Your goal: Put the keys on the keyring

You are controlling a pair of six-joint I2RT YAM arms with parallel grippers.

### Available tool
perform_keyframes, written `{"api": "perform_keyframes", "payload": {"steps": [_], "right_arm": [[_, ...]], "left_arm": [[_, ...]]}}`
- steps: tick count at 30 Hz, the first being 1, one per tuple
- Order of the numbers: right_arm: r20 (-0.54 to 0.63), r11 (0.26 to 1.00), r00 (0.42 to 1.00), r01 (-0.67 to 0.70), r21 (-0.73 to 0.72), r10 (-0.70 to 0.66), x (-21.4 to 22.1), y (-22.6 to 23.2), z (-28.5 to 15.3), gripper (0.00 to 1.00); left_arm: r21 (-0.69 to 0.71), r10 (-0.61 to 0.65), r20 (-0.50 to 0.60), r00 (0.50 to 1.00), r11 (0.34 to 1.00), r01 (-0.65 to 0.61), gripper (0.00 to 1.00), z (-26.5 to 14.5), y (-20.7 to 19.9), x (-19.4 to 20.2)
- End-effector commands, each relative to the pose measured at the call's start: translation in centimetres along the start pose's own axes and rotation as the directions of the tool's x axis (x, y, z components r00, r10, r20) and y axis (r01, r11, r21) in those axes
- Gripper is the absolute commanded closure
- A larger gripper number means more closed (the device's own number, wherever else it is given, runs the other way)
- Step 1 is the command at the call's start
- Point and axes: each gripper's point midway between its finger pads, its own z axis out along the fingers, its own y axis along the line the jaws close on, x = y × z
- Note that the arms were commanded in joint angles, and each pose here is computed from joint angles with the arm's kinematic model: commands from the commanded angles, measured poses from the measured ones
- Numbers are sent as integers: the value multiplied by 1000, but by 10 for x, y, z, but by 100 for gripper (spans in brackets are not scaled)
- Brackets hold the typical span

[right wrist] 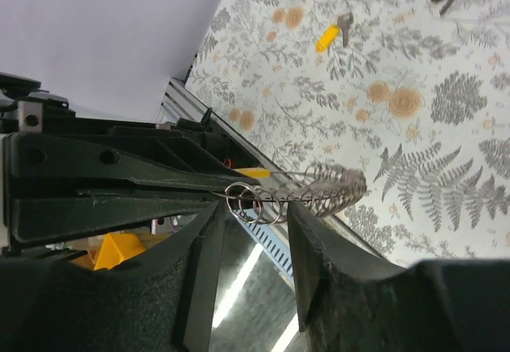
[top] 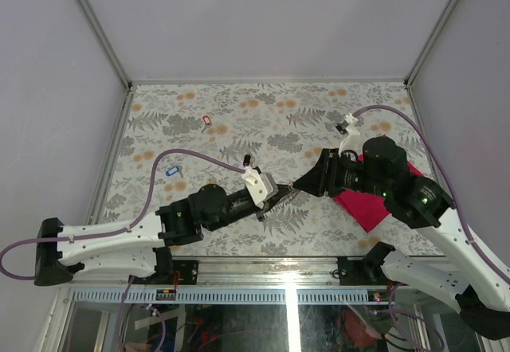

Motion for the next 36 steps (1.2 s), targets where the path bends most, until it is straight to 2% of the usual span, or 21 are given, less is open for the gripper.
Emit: {"api": "perform_keyframes", "payload": {"steps": [1, 4, 8, 14, 17, 20, 25, 33, 36], "right_arm": [[147, 973, 973, 196, -125, -177, -27, 36, -27, 56], [233, 950, 939, 287, -126, -253, -37, 41, -40, 56], [377, 913, 862, 398, -87, -340, -49, 40, -57, 56], [569, 821, 685, 569, -30, -454, -58, 41, -77, 55], [624, 768, 596, 641, 11, -506, -60, 41, -83, 54], [629, 682, 510, 730, 44, -587, -56, 42, -82, 51], [614, 530, 382, 845, 71, -691, -47, 43, -72, 48], [538, 314, 255, 949, 19, -803, -27, 37, -38, 50], [553, 218, 166, 976, 29, -817, -23, 38, -33, 51]], "left_arm": [[105, -47, 49, 998, 994, 42, 100, -11, -17, -15], [144, -106, 49, 993, 985, 98, 100, -19, -24, -19], [152, -219, 46, 975, 966, 210, 100, -27, -28, -22], [164, -332, -20, 943, 929, 331, 100, -35, -35, -20], [289, -284, -70, 956, 912, 292, 100, -43, -57, -18], [341, -271, -97, 958, 895, 288, 100, -47, -66, -18], [295, -228, -153, 962, 918, 264, 100, -47, -59, -9], [215, -206, -150, 967, 948, 236, 100, -51, -36, -9], [231, -235, -147, 961, 936, 264, 100, -52, -21, -11]]}}
